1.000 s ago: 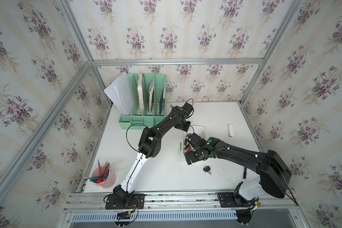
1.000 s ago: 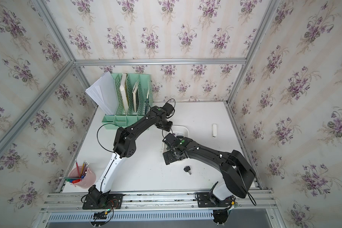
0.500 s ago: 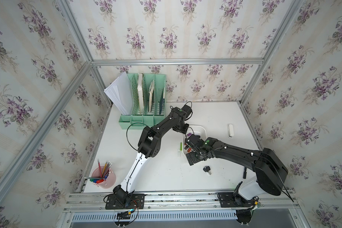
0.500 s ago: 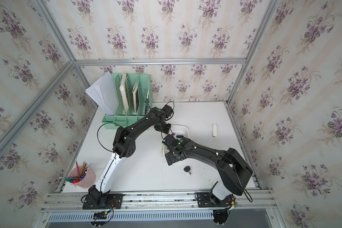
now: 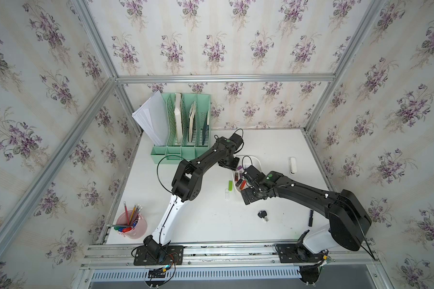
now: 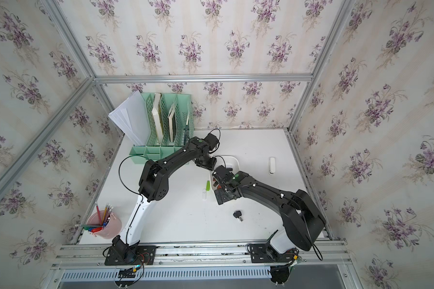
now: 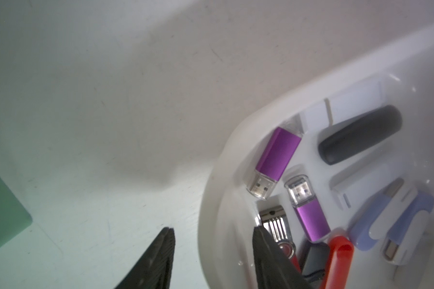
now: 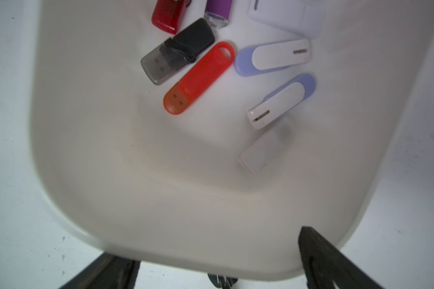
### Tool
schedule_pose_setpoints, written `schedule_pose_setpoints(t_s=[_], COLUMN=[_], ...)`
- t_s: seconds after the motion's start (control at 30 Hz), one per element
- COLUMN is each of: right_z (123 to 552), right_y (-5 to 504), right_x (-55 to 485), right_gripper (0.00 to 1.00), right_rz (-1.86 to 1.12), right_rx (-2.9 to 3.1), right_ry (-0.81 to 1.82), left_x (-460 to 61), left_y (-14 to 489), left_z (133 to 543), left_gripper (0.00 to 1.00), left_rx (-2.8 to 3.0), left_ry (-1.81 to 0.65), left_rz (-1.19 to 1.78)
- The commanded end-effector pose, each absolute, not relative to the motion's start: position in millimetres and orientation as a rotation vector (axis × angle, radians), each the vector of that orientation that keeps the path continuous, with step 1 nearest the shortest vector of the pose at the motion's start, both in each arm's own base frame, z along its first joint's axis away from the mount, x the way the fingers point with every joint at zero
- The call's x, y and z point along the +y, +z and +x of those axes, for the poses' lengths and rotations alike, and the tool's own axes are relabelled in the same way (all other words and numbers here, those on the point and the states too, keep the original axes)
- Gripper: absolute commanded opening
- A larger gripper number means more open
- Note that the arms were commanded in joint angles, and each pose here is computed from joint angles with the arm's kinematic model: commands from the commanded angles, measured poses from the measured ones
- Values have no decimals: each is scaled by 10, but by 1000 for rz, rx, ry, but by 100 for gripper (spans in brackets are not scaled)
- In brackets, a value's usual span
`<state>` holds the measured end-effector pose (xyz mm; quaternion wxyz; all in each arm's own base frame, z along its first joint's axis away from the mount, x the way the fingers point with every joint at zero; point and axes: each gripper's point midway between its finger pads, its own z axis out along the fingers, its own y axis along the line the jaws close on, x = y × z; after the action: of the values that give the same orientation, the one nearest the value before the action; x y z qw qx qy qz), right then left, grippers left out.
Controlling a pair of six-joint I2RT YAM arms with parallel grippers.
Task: Put the usb flash drive into the storage box
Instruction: Adjust the storage box at the center of the board.
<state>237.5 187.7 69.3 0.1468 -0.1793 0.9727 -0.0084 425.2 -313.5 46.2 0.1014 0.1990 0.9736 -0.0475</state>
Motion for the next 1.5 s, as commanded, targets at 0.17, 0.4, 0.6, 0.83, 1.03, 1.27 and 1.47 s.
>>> schedule_pose_setpoints(t_s=[0.17,0.4,0.6,0.83,1.03,1.27,1.47], right_z=[2441,2444,2557,2793,3026,3099,3169], right_y=[858,893,971,999,867,709,593], right_x=[1805,1788,1704,1533,1270,896,672], right_gripper=[100,100,100,100,100,100,100], right_rz=[-444,-431,-323,-102,-7,63,113], right_rx=[2753,2740,2715,2712,2715,2758,2782], right_ry=[-49,-76,-145,-104,-166,-248,-278], left_x=[-3021,-3038,-3009,-2966,-2959,-2962,-2929], left_y=[445,439,414,421,454,476,476], left_z=[4168,4157,4129,4089,4080,4072,4028], left_gripper=[54,54,54,54,59,59,59], left_rx=[2918,2918,2928,2928,2926,2928,2932], left_ry=[-94,-107,-100,-87,-88,-98,-95], left_rz=[593,593,595,603,599,594,592])
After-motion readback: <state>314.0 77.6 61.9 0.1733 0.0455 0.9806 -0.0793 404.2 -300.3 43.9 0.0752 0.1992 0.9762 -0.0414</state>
